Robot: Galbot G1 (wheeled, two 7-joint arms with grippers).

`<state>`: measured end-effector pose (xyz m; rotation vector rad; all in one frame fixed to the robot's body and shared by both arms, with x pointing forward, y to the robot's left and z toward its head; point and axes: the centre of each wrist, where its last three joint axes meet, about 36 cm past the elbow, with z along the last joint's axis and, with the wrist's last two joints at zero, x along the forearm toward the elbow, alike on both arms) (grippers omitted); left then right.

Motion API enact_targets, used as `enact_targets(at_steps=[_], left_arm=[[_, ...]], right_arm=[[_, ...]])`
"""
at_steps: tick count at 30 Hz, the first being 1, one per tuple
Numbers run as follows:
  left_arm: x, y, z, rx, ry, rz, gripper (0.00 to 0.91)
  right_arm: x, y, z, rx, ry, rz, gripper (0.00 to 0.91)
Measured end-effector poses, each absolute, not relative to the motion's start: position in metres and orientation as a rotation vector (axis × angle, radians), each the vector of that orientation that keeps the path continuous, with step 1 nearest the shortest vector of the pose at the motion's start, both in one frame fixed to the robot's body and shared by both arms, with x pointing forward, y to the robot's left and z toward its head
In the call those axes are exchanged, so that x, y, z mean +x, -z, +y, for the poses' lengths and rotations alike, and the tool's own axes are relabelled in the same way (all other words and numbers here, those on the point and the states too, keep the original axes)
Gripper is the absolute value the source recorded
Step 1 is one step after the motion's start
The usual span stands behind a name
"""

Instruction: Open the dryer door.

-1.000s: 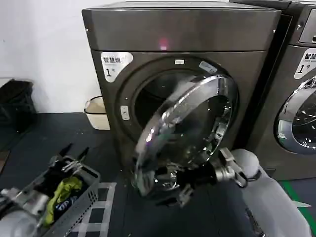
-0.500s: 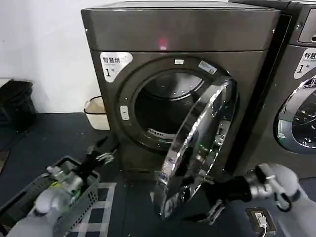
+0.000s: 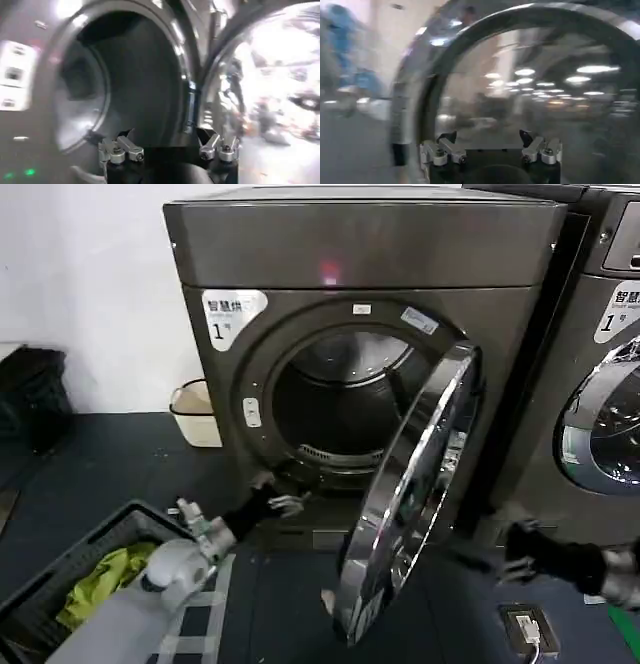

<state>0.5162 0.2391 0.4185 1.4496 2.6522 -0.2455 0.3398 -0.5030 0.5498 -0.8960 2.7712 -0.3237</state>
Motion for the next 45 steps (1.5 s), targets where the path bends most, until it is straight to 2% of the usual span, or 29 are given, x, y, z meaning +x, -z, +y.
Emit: enact_targets(at_steps=[15,21,35,45], left_arm=[[0.489,-0.421,0.161,1.765,0.272,2.515,0.907],[0.478,-0.425,0.130,1.858,0.287,2.452,0.907],[0.486,-0.410,0.039,2.015,0.274,2.369,0.907],[0.503,-0.412,-0.030,2.047,0.272,2.318,0.907]], right_arm=[[0.229,-0.592,-0.560,0.483,0.334,2.900,0.907],[0.185,-0.612,-0.590,0.891,0.380,2.826,0.907],[0.106,-0.659,-0.608,1.253,0.525,2.633,0.907],[0.069,-0.676,-0.618,1.434,0.603,2.502,0.907]])
